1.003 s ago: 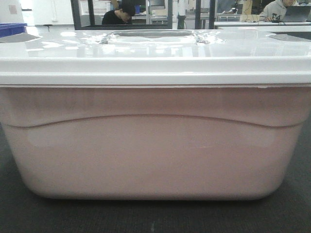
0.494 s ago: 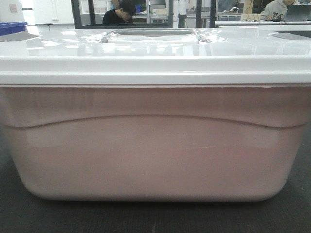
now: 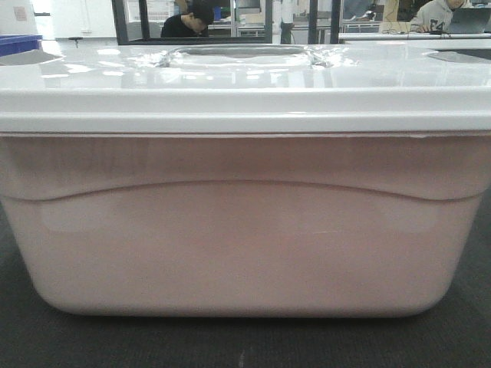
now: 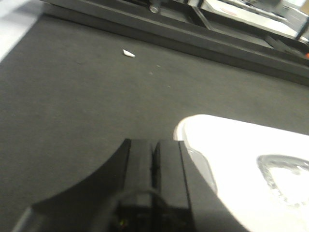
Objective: Grab white bin and place on right shelf
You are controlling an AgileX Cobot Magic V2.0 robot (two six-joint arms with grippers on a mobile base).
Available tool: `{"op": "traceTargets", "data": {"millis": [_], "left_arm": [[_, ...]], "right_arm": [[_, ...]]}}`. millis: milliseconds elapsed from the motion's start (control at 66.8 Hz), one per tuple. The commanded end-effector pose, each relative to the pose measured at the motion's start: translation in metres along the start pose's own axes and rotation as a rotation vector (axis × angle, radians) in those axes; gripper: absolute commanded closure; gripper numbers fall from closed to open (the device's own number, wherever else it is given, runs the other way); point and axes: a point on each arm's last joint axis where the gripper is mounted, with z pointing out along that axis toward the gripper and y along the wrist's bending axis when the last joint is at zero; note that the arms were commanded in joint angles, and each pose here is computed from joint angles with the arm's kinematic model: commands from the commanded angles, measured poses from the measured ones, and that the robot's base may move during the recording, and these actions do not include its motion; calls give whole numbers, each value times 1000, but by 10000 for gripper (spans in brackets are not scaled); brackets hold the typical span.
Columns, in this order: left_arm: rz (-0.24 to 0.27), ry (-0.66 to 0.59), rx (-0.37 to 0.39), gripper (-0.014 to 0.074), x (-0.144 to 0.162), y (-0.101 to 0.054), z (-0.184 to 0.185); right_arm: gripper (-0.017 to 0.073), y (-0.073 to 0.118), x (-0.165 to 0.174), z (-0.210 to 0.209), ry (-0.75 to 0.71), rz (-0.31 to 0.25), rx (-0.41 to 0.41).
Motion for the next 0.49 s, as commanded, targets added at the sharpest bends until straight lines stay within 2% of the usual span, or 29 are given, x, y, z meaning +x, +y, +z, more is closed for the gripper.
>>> {"op": "traceTargets", "data": {"millis": [0,45,105,210,255,359,449,479], "left_arm": [[-35,-87,59,711,-16,-7,-1],[-88,-66,101,711,-15,-11,1],[-129,-22,145,711,-13,-15,3],[-165,61,201,711,-14,-23,8],[-192,70,222,711,-19,-26,11],[-287,94,274,712,-31,-34,18],[-344,130,300,711,-39,-39,29],[-348,144,301,712,-41,-40,33]], "right_arm": [[486,7,-16,1,-78,30,-48],[486,9,-15,0,-54,52,-77],[486,14,-16,-2,-25,61,-115],[484,21,-24,2,45,-2,-158],[484,26,-31,6,64,-4,-175],[484,37,-45,25,140,97,-228],[484,41,-47,49,224,201,-258],[484,41,-45,58,258,228,-261]]}}
